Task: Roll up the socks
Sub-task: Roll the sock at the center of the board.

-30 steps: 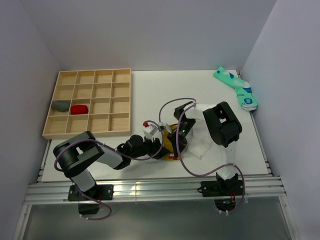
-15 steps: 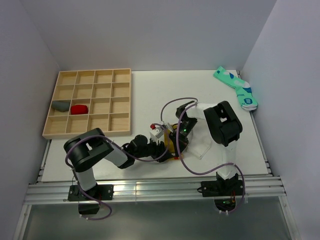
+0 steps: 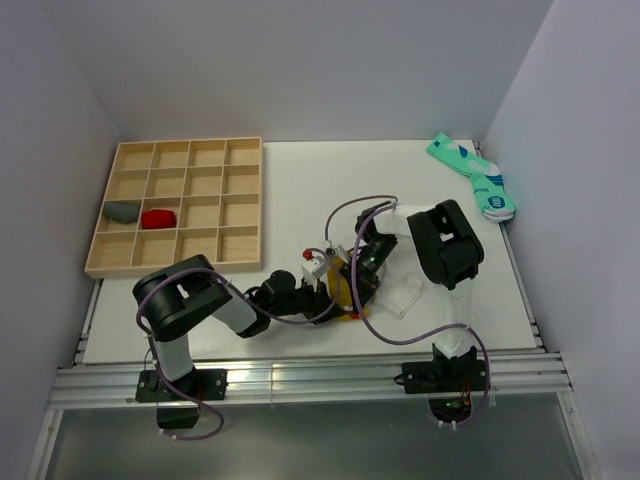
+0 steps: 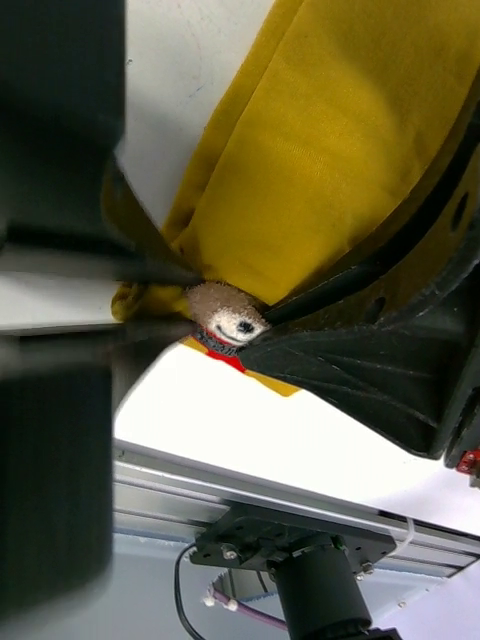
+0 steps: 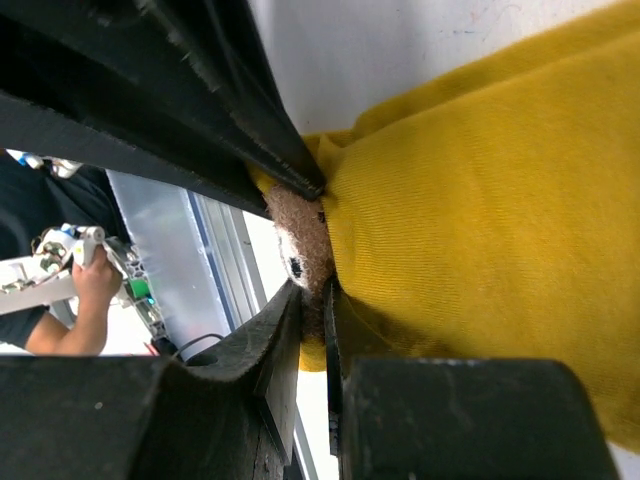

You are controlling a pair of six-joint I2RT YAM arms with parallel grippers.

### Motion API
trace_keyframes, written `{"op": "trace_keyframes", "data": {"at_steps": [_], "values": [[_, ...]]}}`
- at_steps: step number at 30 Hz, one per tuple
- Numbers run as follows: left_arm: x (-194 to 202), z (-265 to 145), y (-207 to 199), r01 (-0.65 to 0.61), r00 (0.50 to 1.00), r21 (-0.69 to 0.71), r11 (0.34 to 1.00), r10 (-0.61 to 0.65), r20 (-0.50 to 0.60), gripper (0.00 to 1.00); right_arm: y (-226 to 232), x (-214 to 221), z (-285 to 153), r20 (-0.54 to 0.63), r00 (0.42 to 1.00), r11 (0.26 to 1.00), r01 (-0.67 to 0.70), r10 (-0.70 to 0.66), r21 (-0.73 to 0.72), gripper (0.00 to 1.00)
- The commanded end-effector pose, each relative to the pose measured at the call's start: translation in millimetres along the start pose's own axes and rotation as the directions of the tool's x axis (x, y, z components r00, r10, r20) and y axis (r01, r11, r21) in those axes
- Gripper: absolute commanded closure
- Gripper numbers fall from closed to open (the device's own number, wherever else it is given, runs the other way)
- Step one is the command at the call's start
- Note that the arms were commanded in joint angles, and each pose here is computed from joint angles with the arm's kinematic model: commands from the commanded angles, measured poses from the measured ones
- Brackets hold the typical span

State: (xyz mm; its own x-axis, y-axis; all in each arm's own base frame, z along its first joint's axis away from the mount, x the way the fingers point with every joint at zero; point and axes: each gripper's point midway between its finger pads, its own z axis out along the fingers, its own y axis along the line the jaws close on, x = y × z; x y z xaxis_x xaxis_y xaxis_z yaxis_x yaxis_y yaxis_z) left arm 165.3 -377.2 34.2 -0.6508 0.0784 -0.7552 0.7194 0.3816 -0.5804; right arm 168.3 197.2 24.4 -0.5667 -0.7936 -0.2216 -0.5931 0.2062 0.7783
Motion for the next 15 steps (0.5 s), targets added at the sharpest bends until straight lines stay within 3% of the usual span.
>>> {"op": "trace_keyframes", "data": {"at_steps": [1,4,9,15], "values": [[4.2,3.6,-6.9,0.01,0.999,0.034,0.999,-0.009,-0.032,0.83,-14.5,-5.5,-6.3,0.018,0.999,0.996,0.043,-0.044,0.078,0.83],[11.1,4.2,-5.3,0.035,0.997,0.023,0.999,-0.033,-0.065,0.99,-13.1,-8.4,-9.0,0.032,0.998,0.994,0.05,-0.053,0.097,0.74],[22.6,1.8,1.4,0.111,0.988,-0.028,0.993,-0.114,-0.108,1.0,-11.8,-15.9,-19.5,0.073,0.993,0.979,0.073,-0.088,0.188,0.59],[37.4,-6.9,5.4,0.243,0.957,-0.065,0.968,-0.25,-0.148,1.0,-7.1,-24.8,-41.6,0.14,0.963,0.909,0.161,-0.23,0.385,0.53]]}}
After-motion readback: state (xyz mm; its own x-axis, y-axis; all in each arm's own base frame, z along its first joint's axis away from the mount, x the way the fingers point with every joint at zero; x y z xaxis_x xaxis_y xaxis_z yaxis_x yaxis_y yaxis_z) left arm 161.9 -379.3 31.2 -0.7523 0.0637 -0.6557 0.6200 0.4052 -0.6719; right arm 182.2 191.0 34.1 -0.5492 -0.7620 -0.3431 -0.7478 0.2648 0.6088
